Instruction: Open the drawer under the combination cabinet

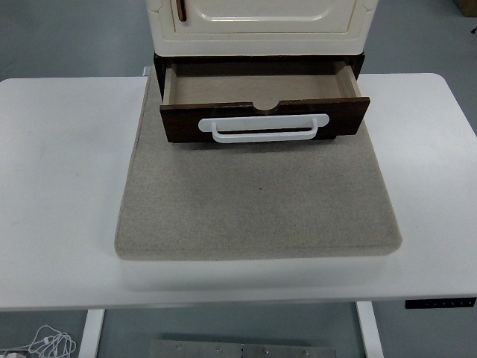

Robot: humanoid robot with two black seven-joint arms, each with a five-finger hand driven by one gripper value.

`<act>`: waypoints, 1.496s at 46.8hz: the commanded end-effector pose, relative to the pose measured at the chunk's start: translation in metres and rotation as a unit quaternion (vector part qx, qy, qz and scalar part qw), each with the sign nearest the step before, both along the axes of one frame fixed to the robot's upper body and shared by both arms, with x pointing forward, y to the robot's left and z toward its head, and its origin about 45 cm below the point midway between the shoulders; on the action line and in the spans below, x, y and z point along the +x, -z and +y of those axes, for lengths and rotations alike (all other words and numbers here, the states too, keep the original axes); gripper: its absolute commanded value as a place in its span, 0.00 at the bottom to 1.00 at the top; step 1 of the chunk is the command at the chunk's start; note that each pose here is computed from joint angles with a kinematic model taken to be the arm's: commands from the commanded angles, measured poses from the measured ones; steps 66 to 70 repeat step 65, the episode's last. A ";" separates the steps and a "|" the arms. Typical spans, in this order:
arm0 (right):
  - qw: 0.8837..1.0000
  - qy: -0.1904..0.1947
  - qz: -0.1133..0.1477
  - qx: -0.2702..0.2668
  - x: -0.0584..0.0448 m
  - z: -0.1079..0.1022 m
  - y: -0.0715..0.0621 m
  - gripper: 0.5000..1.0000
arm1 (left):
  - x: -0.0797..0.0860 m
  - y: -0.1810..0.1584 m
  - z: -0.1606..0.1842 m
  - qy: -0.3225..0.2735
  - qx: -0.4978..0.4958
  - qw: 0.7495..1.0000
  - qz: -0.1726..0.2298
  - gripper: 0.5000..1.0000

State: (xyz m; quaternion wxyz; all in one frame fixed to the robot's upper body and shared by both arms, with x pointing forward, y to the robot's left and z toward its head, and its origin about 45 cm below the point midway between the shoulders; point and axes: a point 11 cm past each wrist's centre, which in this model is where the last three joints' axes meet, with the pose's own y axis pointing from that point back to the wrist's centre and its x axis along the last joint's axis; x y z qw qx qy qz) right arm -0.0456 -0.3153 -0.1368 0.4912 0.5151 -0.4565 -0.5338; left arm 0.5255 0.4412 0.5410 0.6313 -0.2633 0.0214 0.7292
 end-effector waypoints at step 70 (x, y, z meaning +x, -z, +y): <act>1.000 0.000 0.003 0.000 -0.003 0.000 0.000 0.85 | -0.006 0.261 -0.084 0.163 -0.274 0.945 0.073 1.00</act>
